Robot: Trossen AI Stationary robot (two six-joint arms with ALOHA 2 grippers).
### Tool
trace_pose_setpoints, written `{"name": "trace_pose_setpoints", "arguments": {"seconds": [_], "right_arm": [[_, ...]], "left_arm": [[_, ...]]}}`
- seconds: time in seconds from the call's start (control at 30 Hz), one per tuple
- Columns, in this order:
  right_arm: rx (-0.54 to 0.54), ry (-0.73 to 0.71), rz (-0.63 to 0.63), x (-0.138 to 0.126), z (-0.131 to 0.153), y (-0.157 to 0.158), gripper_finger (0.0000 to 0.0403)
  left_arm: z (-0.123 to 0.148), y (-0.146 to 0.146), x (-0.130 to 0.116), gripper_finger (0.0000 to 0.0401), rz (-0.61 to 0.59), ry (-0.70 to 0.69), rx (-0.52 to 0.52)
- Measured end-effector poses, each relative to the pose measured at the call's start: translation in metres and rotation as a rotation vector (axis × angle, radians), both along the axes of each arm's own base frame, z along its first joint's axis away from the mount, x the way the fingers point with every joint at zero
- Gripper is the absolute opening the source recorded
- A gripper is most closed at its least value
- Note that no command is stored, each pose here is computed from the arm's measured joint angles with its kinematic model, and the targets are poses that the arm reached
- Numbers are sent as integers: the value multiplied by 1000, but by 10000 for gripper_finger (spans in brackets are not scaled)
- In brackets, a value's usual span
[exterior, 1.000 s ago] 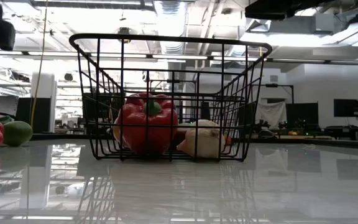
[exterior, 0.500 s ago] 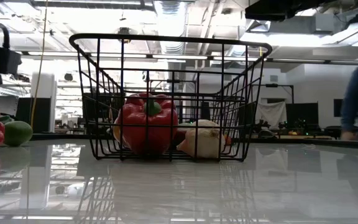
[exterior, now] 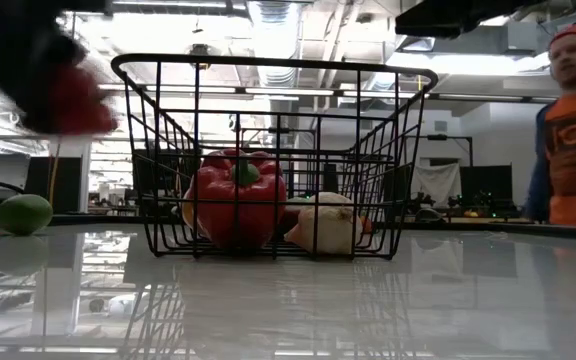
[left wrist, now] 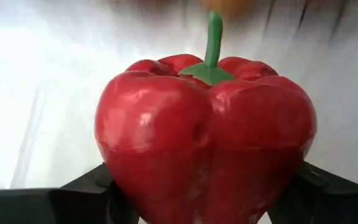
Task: Sort produce into baskets
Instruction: Put the red bell pepper into the bottom wire basket, then put the green lime into the top wire basket
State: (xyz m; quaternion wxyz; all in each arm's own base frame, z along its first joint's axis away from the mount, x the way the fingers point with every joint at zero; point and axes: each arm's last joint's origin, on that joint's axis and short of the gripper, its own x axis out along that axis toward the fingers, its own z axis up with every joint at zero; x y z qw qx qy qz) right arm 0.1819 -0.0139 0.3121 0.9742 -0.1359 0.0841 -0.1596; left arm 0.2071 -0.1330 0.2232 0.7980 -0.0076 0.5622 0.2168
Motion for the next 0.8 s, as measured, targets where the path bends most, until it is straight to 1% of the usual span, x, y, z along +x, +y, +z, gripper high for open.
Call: {"name": "trace_pose_setpoints", "arguments": {"seconds": [0.1,0.17,0.27,0.37,0.47,0.57,0.67,0.8], "right_arm": [[10,12,-2,0,-1,0,265],[15,15,-2,0,-2,0,265],[15,21,-3,0,-2,0,265],[16,26,-3,0,-3,0,265],[16,31,-3,-1,-3,0,265],[17,38,-4,-1,-4,0,265],[17,42,-4,-1,-5,0,265],[17,49,-4,-1,-5,0,265]], "left_arm": [[30,1,17,243,-23,-158,93],[44,3,28,243,-25,-267,154],[55,5,46,244,-53,-402,198],[59,10,64,255,-74,-479,208],[56,19,79,282,-111,-467,186],[57,30,86,316,-111,-434,161],[58,38,86,342,-107,-379,143],[60,43,80,351,-50,-327,133]]}}
